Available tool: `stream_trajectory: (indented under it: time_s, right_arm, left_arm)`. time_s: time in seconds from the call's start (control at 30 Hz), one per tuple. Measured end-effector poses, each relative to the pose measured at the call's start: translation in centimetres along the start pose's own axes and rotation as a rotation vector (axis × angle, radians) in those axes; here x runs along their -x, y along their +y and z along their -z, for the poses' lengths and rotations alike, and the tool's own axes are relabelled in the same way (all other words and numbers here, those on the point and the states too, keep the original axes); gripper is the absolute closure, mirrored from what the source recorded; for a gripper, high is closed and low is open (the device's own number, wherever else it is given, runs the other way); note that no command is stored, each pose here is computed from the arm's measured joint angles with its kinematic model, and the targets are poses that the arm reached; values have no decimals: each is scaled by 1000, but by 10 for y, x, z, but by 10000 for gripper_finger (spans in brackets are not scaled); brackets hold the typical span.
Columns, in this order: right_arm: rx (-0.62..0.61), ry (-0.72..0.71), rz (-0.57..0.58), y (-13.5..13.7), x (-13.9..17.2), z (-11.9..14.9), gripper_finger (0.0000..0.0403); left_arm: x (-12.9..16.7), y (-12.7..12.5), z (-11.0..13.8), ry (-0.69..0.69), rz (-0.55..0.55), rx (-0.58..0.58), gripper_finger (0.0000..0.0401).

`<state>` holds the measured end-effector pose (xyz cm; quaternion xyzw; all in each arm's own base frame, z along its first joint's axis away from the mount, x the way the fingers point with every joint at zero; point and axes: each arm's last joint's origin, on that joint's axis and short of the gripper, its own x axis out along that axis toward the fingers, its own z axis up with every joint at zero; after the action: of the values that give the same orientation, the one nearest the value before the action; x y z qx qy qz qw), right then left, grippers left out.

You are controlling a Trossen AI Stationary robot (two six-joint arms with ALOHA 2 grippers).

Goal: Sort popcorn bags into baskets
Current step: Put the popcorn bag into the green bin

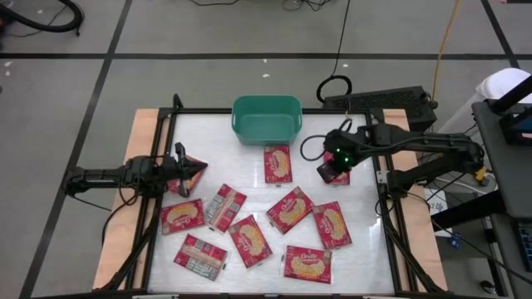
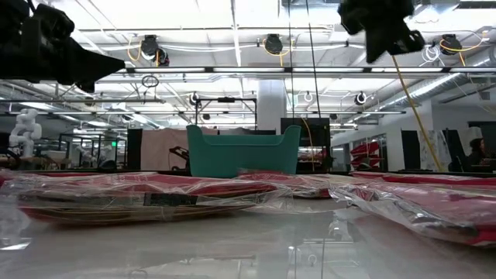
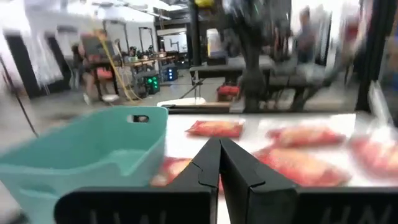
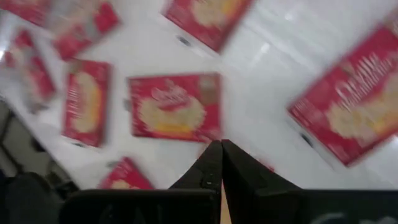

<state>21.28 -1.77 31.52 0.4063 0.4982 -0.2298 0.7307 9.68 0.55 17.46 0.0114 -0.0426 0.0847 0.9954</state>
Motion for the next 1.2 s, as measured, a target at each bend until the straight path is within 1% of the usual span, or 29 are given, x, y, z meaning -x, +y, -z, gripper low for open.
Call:
stream_trajectory:
  time_s: [0.03, 0.1, 0.13, 0.17, 0.23, 0.33, 0.5, 0.6, 0.7, 0.8, 0.87, 0.97, 1.07, 1.2]
  right_arm:
    - [-5, 16, 20, -3, -4, 2, 403]
    - [-11, 49, 58, -8, -11, 5, 403]
    - [-13, 64, 76, -11, -14, 7, 403]
    - [-16, 79, 94, -14, -18, 9, 402]
    - [-20, 107, 117, -19, -26, 12, 398]
    - [-26, 156, 142, -26, -37, 17, 380]
    - [-26, 209, 206, -40, -54, 26, 333]
    - [-18, 240, 239, -48, -63, 31, 300]
    - [-59, 263, 277, -55, -71, 36, 269]
    - [-82, 283, 309, -62, -78, 41, 244]
    - [-74, 296, 323, -66, -82, 44, 231]
    - [-28, 308, 328, -72, -89, 47, 213]
    - [7, 320, 338, -78, -96, 50, 195]
    - [25, 270, 414, -90, -105, 53, 170]
  left_arm:
    - [0, 1, -2, -19, -16, 81, 391]
    - [0, 3, -6, -71, -102, 224, 391]
    - [-1, 4, -9, -95, -125, 265, 391]
    - [0, 4, -13, -106, -120, 272, 391]
    - [0, 3, -29, -126, -86, 226, 391]
    - [-3, 1, -60, -131, -64, 160, 391]
    - [-14, -1, -115, -116, -68, 121, 391]
    - [-26, -2, -145, -87, -71, 70, 391]
    - [-36, -3, -182, -105, -71, 69, 391]
    - [-50, -5, -211, -94, -73, 66, 391]
    - [-62, -7, -223, -53, -72, 56, 391]
    - [-80, -11, -236, 9, -71, 41, 391]
    - [-97, -14, -244, 90, -70, 21, 391]
    - [-119, -18, -246, 184, -72, 11, 391]
